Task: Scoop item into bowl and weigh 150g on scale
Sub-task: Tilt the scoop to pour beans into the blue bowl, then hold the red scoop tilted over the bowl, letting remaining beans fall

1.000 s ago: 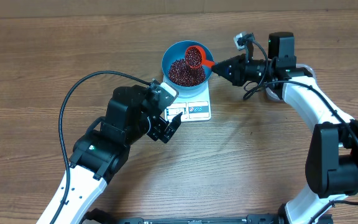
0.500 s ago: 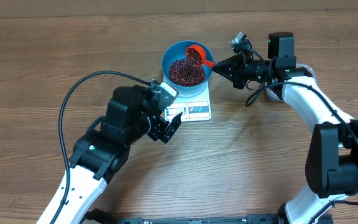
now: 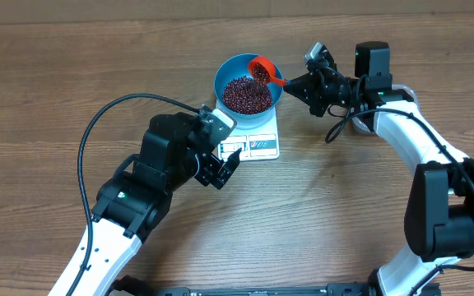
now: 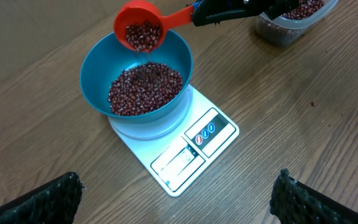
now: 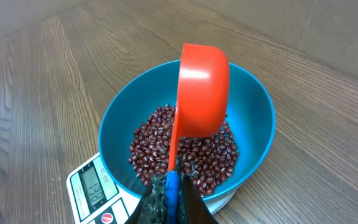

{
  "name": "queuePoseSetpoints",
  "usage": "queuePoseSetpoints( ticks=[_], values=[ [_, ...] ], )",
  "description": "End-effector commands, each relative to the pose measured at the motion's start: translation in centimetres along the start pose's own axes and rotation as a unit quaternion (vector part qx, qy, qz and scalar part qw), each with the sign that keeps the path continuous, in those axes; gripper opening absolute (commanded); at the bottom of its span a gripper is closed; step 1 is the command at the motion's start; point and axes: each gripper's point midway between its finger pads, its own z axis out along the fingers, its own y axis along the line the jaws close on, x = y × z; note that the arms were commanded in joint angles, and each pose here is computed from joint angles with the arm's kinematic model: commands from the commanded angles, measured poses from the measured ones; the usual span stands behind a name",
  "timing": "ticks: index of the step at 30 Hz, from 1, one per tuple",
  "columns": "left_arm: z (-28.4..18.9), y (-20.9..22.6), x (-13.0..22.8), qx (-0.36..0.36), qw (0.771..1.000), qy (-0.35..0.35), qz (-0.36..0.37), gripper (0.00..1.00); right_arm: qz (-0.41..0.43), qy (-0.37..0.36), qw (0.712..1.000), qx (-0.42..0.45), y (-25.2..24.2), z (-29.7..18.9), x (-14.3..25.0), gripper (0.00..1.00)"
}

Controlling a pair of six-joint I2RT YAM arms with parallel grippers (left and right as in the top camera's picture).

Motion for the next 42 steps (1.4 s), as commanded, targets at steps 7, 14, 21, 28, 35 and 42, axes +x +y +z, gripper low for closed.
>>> queuePoseSetpoints(
  ticks=[7, 14, 21, 28, 35, 42],
  values=[
    [-0.27, 0.28, -0.09, -0.006, 1.0, -0.003, -0.008, 1.0, -0.019, -0.005, 1.0, 0.004, -0.28, 0.01, -0.52, 0.04],
    [-0.27, 0.28, -0.09, -0.006, 1.0, -0.003, -0.008, 1.0, -0.019, -0.004, 1.0, 0.004, -0.28, 0.01, -0.51, 0.04],
    [-0.27, 0.28, -0.09, -0.006, 1.0, -0.003, -0.008, 1.0, -0.019, -0.003, 1.0, 0.006, -0.34, 0.01, -0.47, 0.04],
    [-0.27, 0.28, -0.09, -0.006, 1.0, -0.003, -0.008, 1.0, -0.019, -0.003, 1.0, 0.006, -0.34, 0.01, -0.47, 0.03],
    [-0.27, 0.28, -0.09, -0.006, 1.0, -0.003, -0.008, 1.0, -0.019, -0.003, 1.0, 0.006, -0.34, 0.01, -0.47, 0.04],
    [-0.27, 0.28, -0.09, -0.006, 1.0, -0.003, -0.008, 1.0, -0.015, 0.003, 1.0, 0.02, -0.85, -0.04, -0.24, 0.04]
  ],
)
